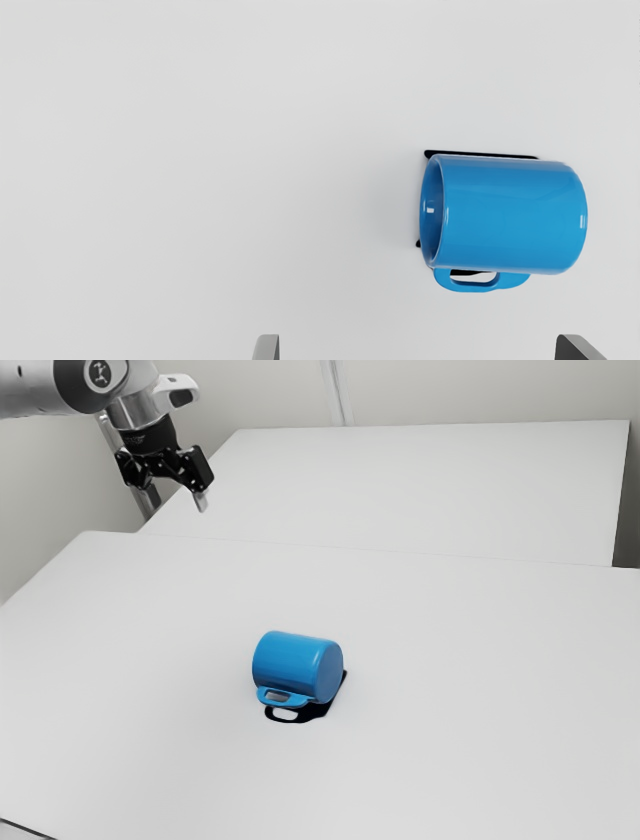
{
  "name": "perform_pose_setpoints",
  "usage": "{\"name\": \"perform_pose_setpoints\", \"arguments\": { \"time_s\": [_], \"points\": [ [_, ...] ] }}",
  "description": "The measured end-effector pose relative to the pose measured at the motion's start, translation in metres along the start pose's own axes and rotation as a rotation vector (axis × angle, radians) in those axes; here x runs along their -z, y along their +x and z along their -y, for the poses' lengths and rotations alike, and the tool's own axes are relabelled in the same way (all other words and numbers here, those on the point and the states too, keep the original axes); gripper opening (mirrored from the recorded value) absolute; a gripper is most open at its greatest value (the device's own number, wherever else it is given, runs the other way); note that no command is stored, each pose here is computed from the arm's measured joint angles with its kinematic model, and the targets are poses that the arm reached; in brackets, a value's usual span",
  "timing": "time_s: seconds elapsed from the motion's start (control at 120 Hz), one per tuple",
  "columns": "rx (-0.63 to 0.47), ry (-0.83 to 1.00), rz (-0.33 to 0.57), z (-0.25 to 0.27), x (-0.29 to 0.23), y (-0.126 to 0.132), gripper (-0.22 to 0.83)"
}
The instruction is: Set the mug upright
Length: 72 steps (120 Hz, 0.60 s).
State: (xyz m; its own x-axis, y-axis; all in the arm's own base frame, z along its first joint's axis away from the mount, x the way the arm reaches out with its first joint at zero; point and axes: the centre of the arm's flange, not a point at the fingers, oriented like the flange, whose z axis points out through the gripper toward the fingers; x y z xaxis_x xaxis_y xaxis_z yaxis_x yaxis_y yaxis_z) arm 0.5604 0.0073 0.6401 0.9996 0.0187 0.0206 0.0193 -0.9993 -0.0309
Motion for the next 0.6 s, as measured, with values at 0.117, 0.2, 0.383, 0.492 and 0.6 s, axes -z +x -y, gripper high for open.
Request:
{"name": "perform_pose_setpoints", "arguments": {
  "time_s": [0.117,0.2,0.383,0.492,0.6],
  "points": [
    [0.002,-0.002,-0.012,0.000,0.001,0.001,0.62],
    [0.003,0.000,-0.019,0.000,0.002,0.001,0.62],
    [0.002,0.001,-0.011,-0.001,-0.006,0.000,0.62],
    [0.006,-0.017,0.036,-0.003,-0.033,-0.003,0.62],
    [0.013,-0.051,0.084,-0.005,-0.062,-0.007,0.62]
  ]
}}
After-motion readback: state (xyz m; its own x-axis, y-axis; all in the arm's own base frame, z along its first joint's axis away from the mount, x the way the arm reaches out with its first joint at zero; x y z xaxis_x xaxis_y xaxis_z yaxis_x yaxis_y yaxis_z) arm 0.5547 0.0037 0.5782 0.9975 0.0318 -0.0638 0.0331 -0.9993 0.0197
